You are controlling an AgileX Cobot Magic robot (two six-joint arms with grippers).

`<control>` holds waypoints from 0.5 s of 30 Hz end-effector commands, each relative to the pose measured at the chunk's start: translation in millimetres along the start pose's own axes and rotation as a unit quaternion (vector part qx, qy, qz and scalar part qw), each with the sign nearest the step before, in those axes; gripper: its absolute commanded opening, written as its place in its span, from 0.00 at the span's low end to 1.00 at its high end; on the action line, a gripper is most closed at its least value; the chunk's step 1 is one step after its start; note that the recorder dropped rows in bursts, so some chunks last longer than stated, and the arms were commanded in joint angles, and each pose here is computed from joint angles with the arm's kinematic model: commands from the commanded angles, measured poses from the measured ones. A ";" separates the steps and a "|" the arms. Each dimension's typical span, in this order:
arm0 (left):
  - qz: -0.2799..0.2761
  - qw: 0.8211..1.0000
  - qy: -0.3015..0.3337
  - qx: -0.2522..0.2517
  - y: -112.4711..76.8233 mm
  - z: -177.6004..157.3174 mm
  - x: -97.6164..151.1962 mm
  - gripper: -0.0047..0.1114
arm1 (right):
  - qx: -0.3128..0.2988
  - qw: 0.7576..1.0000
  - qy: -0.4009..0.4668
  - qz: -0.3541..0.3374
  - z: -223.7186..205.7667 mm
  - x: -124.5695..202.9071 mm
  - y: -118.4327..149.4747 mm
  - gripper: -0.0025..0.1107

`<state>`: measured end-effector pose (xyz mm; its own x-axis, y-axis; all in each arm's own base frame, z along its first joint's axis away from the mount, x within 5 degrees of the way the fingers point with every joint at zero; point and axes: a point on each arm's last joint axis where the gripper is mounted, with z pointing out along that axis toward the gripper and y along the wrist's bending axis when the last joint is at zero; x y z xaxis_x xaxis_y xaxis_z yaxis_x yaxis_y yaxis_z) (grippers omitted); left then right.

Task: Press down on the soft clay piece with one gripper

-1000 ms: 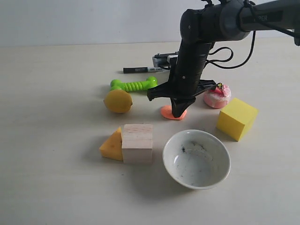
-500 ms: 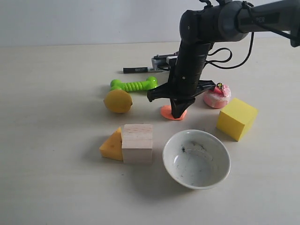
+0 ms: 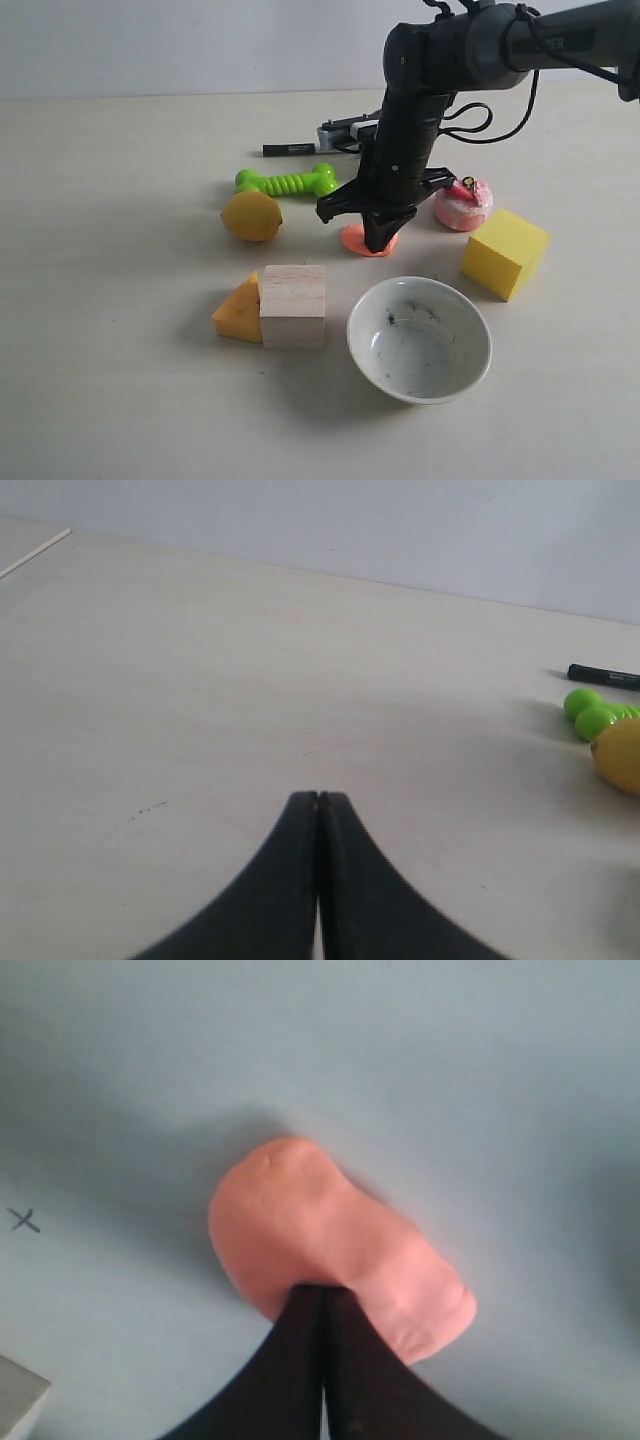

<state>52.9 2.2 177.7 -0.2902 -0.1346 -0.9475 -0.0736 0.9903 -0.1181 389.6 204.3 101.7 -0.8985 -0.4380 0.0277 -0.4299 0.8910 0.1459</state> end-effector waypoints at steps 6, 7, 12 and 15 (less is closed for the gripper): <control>-0.004 1.000 -0.012 0.002 -0.4 -0.8 -2.5 0.04 | 0.027 0.999 -0.019 -0.034 43.8 -6.8 -10.8 0.02; -0.004 1.000 -0.012 0.002 -0.4 -0.8 -2.5 0.04 | 0.031 0.999 -0.013 -0.037 46.8 -6.0 -12.0 0.02; -0.004 1.000 -0.012 0.002 -0.4 -0.8 -2.5 0.04 | 0.035 0.999 0.010 -0.039 57.5 -2.5 -14.3 0.02; -0.004 1.000 -0.012 0.002 -0.4 -0.8 -2.5 0.04 | 0.034 0.999 0.011 -0.038 58.5 -2.4 -14.3 0.02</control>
<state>52.9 2.2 177.7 -0.2902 -0.1346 -0.9475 -0.0736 0.9903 -0.1181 390.8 204.1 95.6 -0.8785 -0.4763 0.0372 -0.4674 0.8730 0.1397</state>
